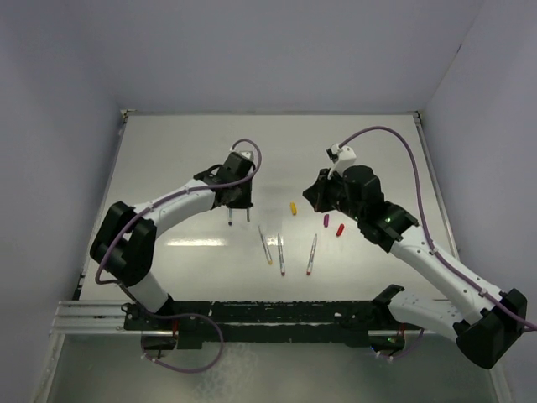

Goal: Insert the pens into the pen caps

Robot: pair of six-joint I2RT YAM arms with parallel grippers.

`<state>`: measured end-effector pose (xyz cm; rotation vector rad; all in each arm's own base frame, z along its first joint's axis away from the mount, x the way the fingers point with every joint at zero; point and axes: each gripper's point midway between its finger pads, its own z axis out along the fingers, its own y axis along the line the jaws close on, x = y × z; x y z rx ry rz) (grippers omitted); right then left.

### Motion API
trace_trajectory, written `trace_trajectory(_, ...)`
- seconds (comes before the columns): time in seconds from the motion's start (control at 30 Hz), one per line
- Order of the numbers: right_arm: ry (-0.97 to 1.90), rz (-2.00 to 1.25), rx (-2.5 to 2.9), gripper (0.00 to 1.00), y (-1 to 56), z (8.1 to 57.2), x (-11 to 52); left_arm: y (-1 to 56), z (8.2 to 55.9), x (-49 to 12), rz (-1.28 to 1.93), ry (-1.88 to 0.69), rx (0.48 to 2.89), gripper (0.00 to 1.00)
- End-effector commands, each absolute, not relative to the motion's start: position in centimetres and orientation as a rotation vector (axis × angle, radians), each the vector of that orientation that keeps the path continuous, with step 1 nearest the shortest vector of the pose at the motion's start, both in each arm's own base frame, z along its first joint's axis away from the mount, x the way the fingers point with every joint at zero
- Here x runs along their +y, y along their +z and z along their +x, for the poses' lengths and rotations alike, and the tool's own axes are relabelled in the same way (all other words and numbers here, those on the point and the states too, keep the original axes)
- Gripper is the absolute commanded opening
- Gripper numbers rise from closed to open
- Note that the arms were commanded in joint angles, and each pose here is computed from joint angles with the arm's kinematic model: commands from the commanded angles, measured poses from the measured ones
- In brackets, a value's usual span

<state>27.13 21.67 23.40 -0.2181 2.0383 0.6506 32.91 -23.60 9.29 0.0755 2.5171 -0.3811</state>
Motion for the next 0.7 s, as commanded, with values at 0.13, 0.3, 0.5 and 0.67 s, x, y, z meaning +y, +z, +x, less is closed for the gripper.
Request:
trace_trajectory(0.13,0.650,-0.168,1.961,0.00,26.1,27.9,21.3,7.0,32.5,-21.5,0.075,-0.257,2.621,0.00)
trace_trajectory(0.3,0.674,-0.169,1.973,0.00,25.9,27.7,21.7,5.8,32.4,-21.2,0.058,-0.231,2.647,0.00)
trace_trajectory(0.5,0.691,-0.172,1.982,0.00,25.7,27.5,21.9,4.2,33.4,-20.4,0.001,-0.224,2.665,0.00)
trace_trajectory(0.67,0.695,-0.172,1.997,0.00,25.2,27.3,21.9,3.4,34.6,-20.8,-0.015,-0.259,2.676,0.00)
